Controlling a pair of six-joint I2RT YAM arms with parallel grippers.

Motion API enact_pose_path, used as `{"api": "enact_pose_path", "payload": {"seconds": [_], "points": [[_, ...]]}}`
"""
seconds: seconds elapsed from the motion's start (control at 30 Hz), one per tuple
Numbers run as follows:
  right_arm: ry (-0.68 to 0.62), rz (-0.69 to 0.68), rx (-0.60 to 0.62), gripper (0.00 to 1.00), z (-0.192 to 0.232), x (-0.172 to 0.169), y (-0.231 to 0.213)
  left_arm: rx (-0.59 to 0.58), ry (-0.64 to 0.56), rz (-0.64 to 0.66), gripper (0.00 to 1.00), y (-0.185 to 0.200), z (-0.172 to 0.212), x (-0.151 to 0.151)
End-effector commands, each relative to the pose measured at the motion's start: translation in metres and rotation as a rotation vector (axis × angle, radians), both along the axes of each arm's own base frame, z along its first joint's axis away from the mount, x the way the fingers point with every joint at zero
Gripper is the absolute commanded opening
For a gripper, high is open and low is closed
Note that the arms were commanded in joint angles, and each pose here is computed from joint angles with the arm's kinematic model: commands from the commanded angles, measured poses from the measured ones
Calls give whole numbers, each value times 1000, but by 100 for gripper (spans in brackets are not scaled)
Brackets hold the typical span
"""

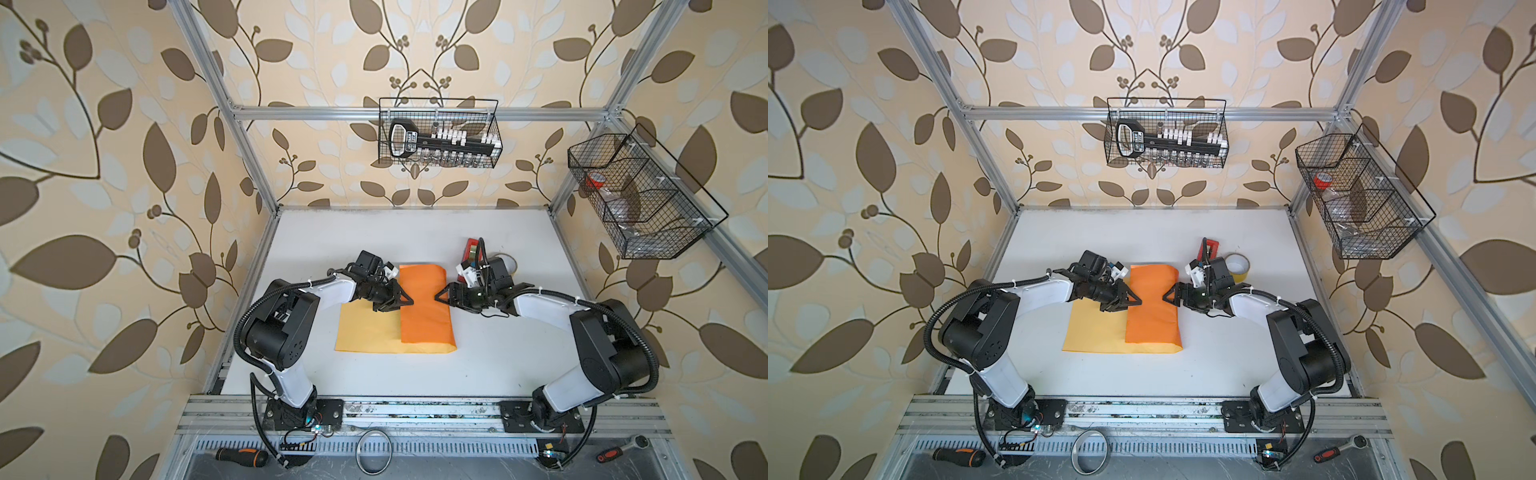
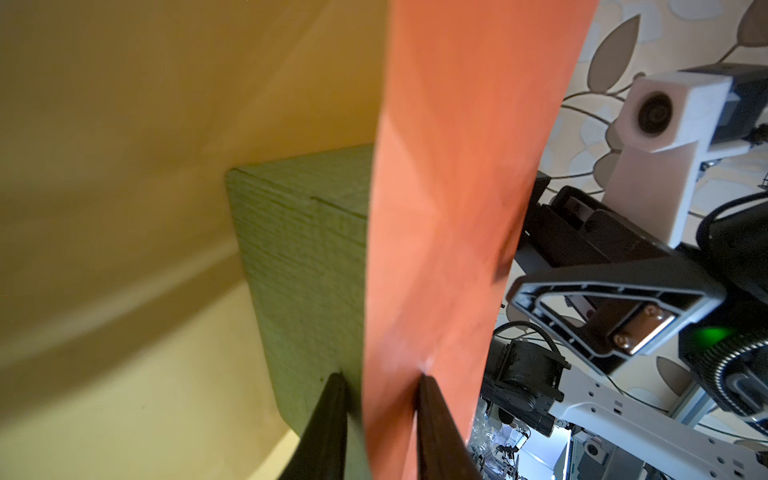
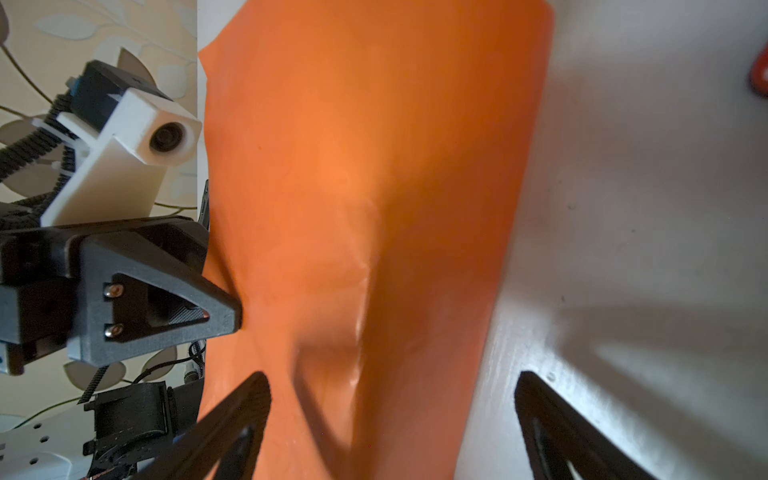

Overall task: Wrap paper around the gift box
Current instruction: 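Release the flap with the left gripper and draw it back toward the robot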

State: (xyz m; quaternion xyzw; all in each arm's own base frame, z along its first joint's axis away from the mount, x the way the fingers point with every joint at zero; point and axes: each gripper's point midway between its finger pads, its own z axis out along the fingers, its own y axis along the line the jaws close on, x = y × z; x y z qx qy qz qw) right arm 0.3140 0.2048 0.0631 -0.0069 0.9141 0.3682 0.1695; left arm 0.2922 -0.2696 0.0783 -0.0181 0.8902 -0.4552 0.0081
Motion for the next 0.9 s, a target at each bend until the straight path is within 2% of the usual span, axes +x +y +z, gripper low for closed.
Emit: {"api": "enact_pose_path", "payload": {"seconds": [0.0,0.17,0.37,0.47,0.6,0.87], "points": [[49,16,-39,93,-21,-9,-3,153,67,32,23,15,-40,-9],[82,-3,-108,89,-45,-17,-18,152,65,33,27,15,-37,-8],[94,-10,-159,87,-58,-31,-29,150,21,39,56,14,-13,2],[97,-14,-172,87,-62,-34,-32,151,-23,61,65,22,9,9],[98,-12,-157,87,-63,-35,-30,202,-76,161,70,61,28,11],[85,-7,-133,86,-60,-33,-26,299,19,458,82,172,12,-20]]}}
